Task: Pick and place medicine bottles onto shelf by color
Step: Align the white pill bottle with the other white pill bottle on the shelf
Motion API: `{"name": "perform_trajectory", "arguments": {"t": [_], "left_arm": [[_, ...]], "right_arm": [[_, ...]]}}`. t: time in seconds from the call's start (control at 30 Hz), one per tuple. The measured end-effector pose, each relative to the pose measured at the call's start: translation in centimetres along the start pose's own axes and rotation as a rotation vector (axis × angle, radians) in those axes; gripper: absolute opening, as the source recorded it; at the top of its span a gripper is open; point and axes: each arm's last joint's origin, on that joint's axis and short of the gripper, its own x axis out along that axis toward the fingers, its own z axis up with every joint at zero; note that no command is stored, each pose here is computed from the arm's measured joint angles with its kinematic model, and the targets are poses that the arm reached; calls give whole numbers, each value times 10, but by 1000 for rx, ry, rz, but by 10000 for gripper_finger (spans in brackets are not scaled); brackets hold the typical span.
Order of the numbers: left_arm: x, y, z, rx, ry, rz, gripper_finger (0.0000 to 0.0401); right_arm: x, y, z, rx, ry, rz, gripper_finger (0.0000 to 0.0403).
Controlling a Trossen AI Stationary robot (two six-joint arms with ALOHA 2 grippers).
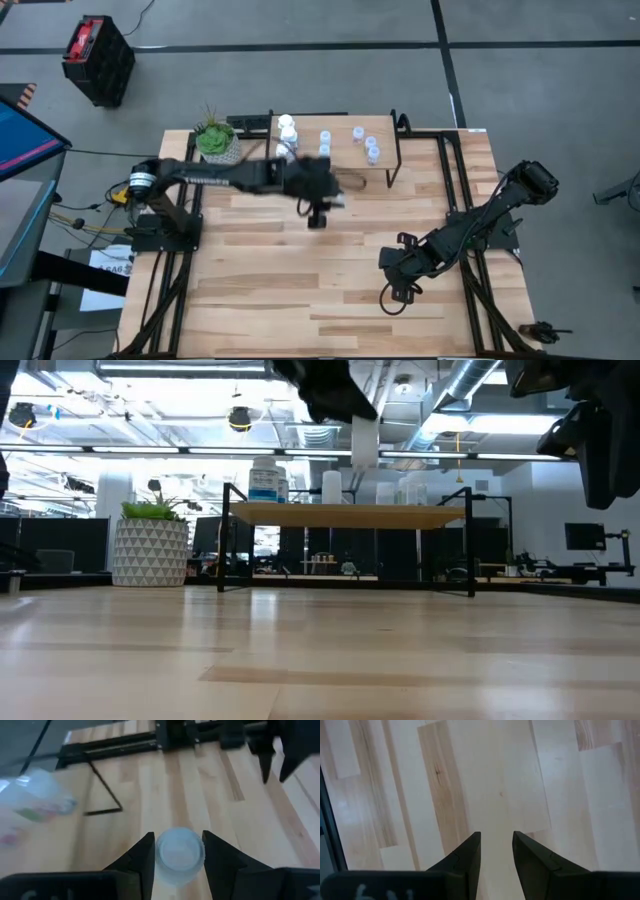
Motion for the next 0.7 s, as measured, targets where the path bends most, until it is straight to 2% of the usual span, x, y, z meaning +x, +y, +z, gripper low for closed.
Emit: {"name": "perform_trajectory", "arguments": {"t": [0.17,0.3,0.37,0.5,0.7], "left_arm": [[-23,44,14,-49,0,-45,107],[-27,73,-4,-128,78,-75,108],[-25,86,-12,-161,113,-57,112],[-22,102,-18,-162,99,-33,110],[-25,111,-19,-124,82,-15,111]], "right_arm": [[0,0,0,0,3,-3,136],[0,-1,-1,-1,7,-7,136],[0,-1,-1,-2,10,-10,136],[0,-2,-2,-3,17,-16,136],[0,-2,-2,-3,17,-18,136]]}}
